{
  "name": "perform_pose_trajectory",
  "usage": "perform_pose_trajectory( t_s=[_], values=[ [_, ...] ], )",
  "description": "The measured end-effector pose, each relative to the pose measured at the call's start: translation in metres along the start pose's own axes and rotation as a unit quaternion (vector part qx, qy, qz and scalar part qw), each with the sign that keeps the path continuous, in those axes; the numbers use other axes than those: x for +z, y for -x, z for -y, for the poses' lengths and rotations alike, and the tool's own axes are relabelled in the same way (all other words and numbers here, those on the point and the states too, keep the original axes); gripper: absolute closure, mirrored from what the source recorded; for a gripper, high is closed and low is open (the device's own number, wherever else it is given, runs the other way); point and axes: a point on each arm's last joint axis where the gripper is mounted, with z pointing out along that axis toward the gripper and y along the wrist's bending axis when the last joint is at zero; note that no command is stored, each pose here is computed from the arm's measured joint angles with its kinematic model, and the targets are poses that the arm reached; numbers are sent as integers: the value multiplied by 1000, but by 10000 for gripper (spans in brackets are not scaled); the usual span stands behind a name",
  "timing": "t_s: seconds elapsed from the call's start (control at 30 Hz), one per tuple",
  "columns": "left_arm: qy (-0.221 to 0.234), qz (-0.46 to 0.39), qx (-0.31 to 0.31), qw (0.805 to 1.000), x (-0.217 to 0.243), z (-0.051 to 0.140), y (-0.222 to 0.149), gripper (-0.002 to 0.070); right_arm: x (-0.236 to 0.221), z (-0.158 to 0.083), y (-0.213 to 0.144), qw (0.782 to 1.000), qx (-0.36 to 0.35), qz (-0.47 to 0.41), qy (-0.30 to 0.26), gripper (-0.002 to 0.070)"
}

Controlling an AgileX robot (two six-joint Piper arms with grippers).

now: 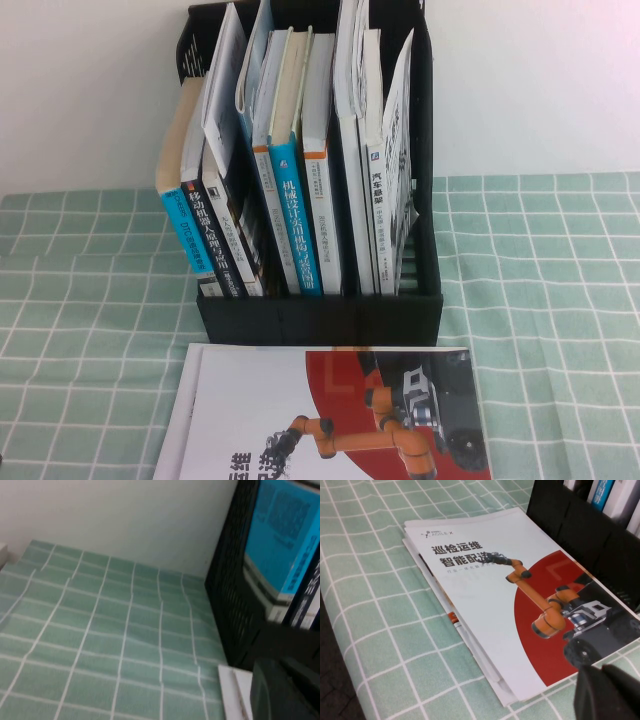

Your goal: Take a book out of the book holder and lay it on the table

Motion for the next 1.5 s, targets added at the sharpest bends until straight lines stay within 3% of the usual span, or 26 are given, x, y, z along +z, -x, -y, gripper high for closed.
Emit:
perform_pose_trajectory(
  t_s=[0.2,0.4,0.73,1.5],
  values=[
    [22,-82,19,996,-1,-4,-15,678,0,0,0,1000,0,0,0,678],
    [15,-85,101,991,-1,-4,-15,678,0,0,0,1000,0,0,0,678],
    [20,-87,141,986,-2,-5,-15,678,0,0,0,1000,0,0,0,678],
    [18,-87,130,988,-2,-5,-16,678,0,0,0,1000,0,0,0,678]
  ],
)
